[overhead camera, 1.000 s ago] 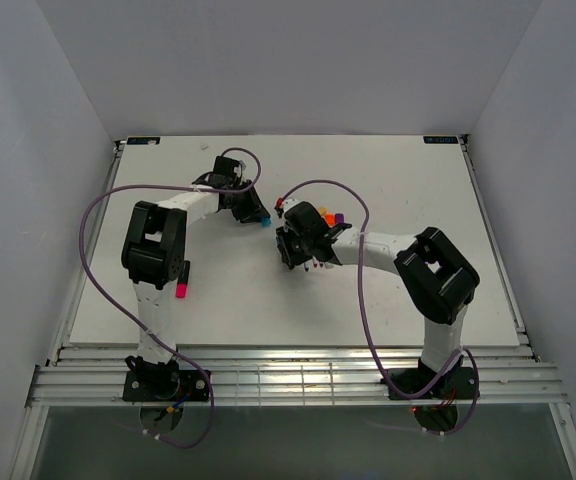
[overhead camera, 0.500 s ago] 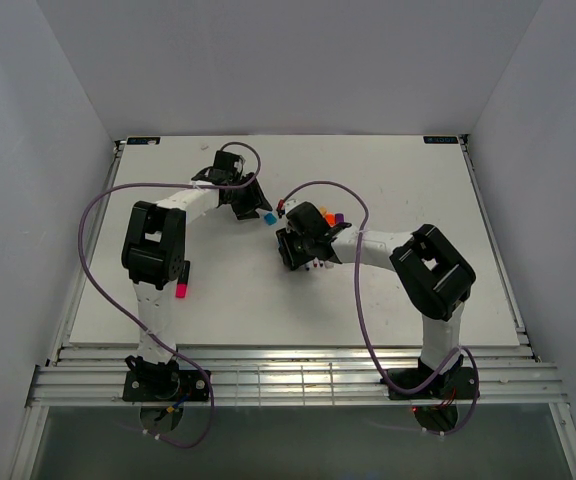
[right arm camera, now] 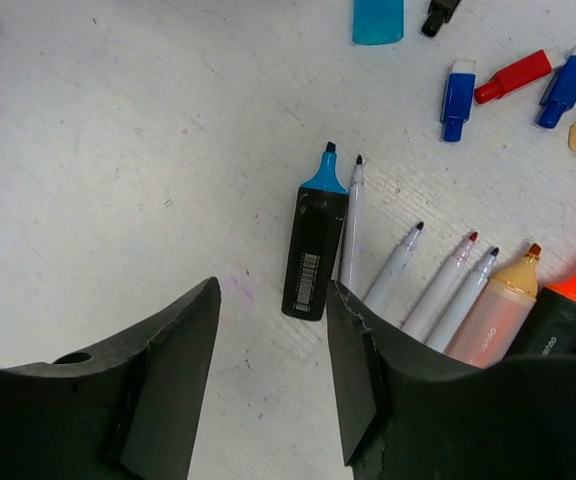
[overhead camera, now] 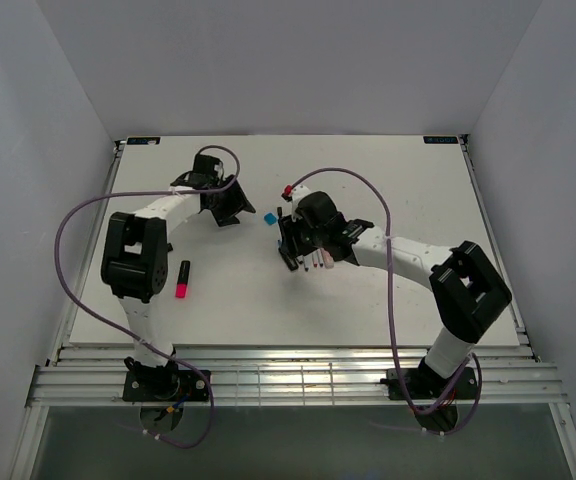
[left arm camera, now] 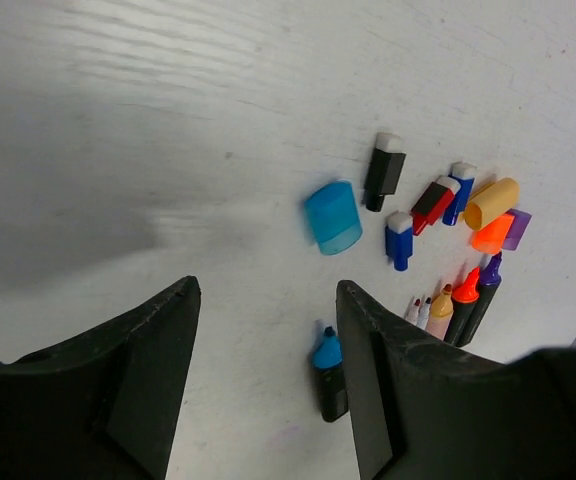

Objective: Open the pen caps

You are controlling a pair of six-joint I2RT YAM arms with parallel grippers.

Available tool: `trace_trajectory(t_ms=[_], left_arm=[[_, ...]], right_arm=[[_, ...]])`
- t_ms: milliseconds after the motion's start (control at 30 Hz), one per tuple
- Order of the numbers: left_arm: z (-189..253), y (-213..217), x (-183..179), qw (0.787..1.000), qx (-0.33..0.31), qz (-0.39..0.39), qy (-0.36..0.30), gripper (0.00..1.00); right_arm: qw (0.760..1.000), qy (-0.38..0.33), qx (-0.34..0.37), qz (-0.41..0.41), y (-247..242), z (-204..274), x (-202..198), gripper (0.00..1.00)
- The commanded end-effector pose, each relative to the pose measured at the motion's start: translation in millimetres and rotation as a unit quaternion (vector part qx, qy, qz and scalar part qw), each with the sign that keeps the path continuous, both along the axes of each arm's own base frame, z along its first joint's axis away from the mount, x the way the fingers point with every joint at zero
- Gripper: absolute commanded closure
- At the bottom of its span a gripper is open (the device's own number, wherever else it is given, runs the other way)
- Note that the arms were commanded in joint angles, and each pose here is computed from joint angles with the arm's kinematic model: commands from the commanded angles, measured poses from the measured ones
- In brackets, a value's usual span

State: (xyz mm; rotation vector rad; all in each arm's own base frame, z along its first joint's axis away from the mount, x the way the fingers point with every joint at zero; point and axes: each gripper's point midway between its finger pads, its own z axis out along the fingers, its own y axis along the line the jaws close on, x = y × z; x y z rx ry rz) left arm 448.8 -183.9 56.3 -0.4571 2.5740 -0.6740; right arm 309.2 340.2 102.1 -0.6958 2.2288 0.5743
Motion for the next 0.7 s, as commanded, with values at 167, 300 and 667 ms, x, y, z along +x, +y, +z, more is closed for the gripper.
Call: trace_trajectory(t_ms=[167, 300, 667], left_arm=[[68.1, 122.0, -14.0, 0.990, 0.014, 0.137, -0.038, 0.32], [67.1, 179.6, -38.9, 0.975, 0.012, 0.220, -0.014, 0.31], [49.3, 261.3, -103.5, 0.913, -0.014, 0.403, 0.060, 0.21]], right_arm=[[0.999, 0.000, 0.019, 0.047, 1.9, 11.3, -34.7, 0.46], [0.997, 0.006, 0.027, 0.070, 8.6, 8.7, -50.1, 0.45], [0.989, 0.016, 0.059, 0.132, 26.6, 10.2, -86.8, 0.45]])
